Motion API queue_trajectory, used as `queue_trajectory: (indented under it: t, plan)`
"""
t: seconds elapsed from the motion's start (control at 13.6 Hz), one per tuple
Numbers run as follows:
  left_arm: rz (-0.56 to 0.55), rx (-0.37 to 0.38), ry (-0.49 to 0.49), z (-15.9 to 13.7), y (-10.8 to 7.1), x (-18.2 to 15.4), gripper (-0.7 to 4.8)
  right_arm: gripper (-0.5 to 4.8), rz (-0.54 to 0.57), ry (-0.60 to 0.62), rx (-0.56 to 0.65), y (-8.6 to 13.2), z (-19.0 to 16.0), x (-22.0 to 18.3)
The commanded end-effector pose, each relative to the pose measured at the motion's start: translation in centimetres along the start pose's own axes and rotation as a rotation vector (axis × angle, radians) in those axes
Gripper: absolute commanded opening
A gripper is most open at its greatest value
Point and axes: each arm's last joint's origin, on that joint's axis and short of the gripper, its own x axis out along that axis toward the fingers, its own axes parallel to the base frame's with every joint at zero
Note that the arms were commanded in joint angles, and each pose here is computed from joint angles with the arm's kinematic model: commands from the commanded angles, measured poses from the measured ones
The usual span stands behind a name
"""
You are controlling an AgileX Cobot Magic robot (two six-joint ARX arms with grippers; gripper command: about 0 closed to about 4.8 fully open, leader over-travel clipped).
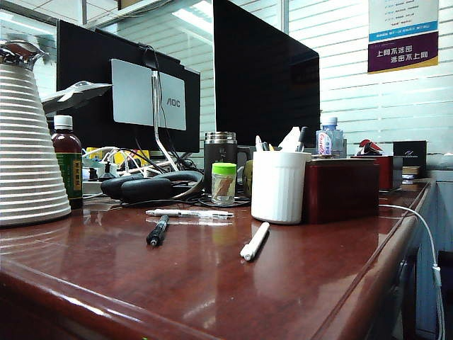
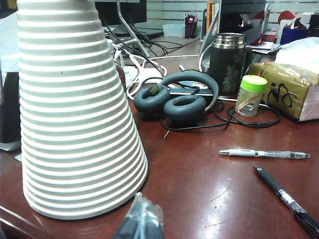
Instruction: Pick up all the pens on the desk and put them into the pen holder one by one.
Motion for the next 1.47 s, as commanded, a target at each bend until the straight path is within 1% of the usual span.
queue_trajectory:
  t: [0.07,0.29,0.37,0.44,0.52,0.59,0.66,0.74,0.81,0.88,0.96,1.03,1.1,1.18,1.25,1.4,1.47]
  plan:
    - [-0.003,0.0,-0.011,0.1,0.0,0.0,-0.07,-0.05,0.003,-0.011,0.007,0.0,0.0,0.0]
    - [-0.003,0.0,-0.012,0.1,0.0,0.0,-0.07,-0.06,-0.004,0.011,-0.011,0.0,-0.2,0.0]
    - [-0.006,-0.007,-0.03,0.4,0.0,0.0,-0.05,-0.05,0.029,-0.005,-0.007,0.1,0.4,-0.1]
    - [-0.019,-0.057,-0.066,1.0,0.0,-0.1,0.04,0.07,0.083,-0.033,-0.003,0.5,1.8,-0.5]
    - [-0.019,-0.102,-0.094,2.0,0.1,-0.3,0.64,1.2,0.105,-0.051,-0.001,0.7,3.5,-1.1]
    - [-0.016,-0.131,-0.125,3.1,0.2,-0.6,2.14,2.73,0.104,-0.045,-0.002,0.8,5.1,-1.8]
    - [-0.015,-0.138,-0.142,4.1,0.4,-0.9,3.1,3.59,0.103,-0.038,-0.008,1.0,6.8,-2.5]
    - [-0.016,-0.174,-0.132,5.2,0.5,-1.3,3.58,3.88,0.144,-0.05,-0.034,1.3,8.8,-3.2]
    - [-0.018,-0.207,-0.116,6.0,0.6,-1.7,3.88,3.88,0.19,-0.071,-0.047,1.7,10.8,-3.6]
    - [-0.036,-0.229,-0.104,7.0,0.6,-2.1,4.39,3.88,0.24,-0.065,-0.059,2.2,13.2,-3.6]
    - [-0.134,-0.23,-0.083,7.6,0.4,-2.2,4.79,3.88,0.316,0.01,-0.149,2.8,15.1,-3.2]
    - [-0.21,-0.231,-0.046,8.0,0.2,-2.0,4.79,3.88,0.354,0.104,-0.227,3.2,16.3,-2.8]
    - [-0.261,-0.233,-0.018,8.7,0.1,-1.5,4.79,3.88,0.377,0.159,-0.226,3.5,17.1,-2.3]
    - [-0.268,-0.235,0.008,9.9,0.2,-0.7,4.79,3.88,0.389,0.192,-0.223,3.8,17.9,-1.5]
    - [-0.273,-0.238,0.037,11.3,0.3,0.3,4.79,3.88,0.433,0.219,-0.193,4.2,18.6,-0.7]
    - [-0.311,-0.246,0.123,13.4,0.3,3.1,4.79,3.88,0.506,0.326,-0.057,5.0,19.1,1.9]
    - [-0.34,-0.255,0.19,13.7,0.1,5.1,4.79,3.88,0.507,0.386,-0.023,5.3,18.9,3.6]
